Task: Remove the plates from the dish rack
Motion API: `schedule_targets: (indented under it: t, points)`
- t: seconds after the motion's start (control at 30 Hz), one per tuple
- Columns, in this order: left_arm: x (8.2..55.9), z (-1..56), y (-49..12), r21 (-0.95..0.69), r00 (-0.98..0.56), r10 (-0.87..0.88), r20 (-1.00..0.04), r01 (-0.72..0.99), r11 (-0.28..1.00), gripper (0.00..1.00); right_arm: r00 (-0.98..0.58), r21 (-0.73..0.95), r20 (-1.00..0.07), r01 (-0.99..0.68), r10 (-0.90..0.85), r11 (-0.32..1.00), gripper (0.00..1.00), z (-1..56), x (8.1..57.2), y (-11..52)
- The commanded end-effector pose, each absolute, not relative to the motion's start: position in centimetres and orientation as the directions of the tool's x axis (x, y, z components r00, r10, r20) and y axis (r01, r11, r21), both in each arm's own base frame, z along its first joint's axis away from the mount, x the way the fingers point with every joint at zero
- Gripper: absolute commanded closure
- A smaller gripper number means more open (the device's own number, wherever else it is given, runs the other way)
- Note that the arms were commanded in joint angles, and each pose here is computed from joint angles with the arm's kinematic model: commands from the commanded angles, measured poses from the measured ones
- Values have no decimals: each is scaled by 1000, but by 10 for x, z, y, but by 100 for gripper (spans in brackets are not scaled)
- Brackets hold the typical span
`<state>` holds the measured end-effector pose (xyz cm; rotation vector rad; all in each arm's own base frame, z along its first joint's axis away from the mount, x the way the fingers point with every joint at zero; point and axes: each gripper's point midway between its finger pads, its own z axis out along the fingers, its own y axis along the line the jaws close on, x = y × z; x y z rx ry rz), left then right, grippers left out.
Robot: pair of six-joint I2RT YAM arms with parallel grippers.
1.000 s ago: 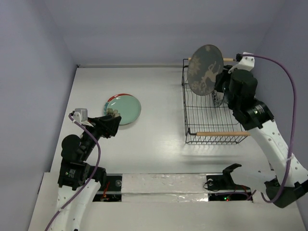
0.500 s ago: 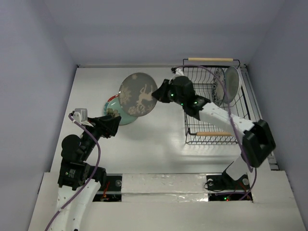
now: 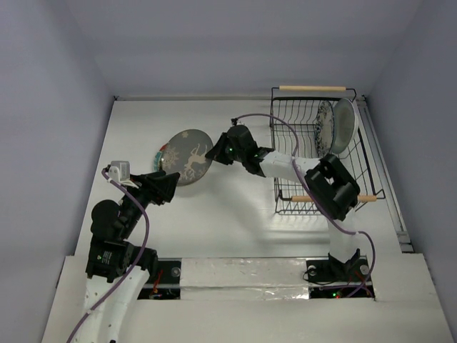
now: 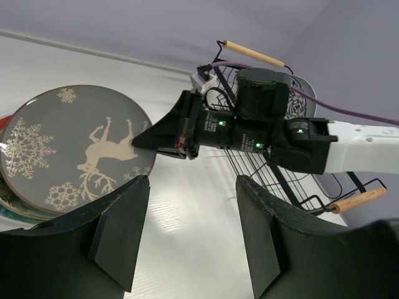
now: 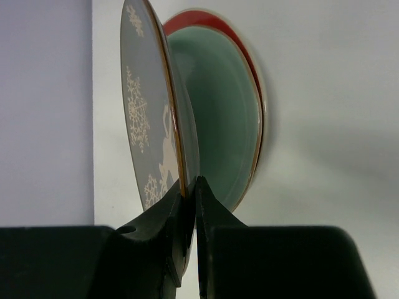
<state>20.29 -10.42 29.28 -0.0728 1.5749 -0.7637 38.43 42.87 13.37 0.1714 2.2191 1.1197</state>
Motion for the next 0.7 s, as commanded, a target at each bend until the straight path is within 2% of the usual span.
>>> schedule_targets:
  t: [0.0, 0.23, 0.33, 0.37, 0.43, 0.47, 0.53, 0.57, 0.67]
  points:
    - [203, 306, -106, -488, -134, -479, -868, 418, 766, 46, -724, 865, -483, -307, 493, 397, 100, 230, 400, 465]
    - [203, 306, -106, -489, -135, -480, -867, 419, 765, 46, -763, 876, -448, -269, 466, 401, 95, 201, 400, 474]
    - [204, 305, -106, -489, -137, -478, -867, 416, 767, 46, -783, 867, -453, -278, 426, 413, 87, 189, 392, 480]
    - [203, 306, -106, -490, -136, -480, -867, 417, 766, 46, -786, 861, -456, -272, 417, 429, 79, 182, 393, 480]
    - [204, 304, -106, -490, -141, -478, -867, 414, 767, 46, -792, 841, -471, -270, 388, 469, 69, 169, 388, 481]
    - [205, 303, -106, -490, -143, -477, -867, 413, 768, 46, -795, 835, -473, -267, 379, 481, 56, 165, 387, 480]
    - [204, 305, -106, -489, -138, -478, -867, 416, 767, 46, -787, 805, -501, -270, 360, 529, 46, 158, 388, 473]
    - [203, 307, -105, -488, -132, -481, -867, 418, 766, 46, -783, 776, -526, -284, 331, 562, 36, 156, 384, 472]
    - [202, 307, -105, -488, -129, -482, -867, 419, 766, 46, -751, 713, -583, -288, 311, 640, 19, 157, 387, 462]
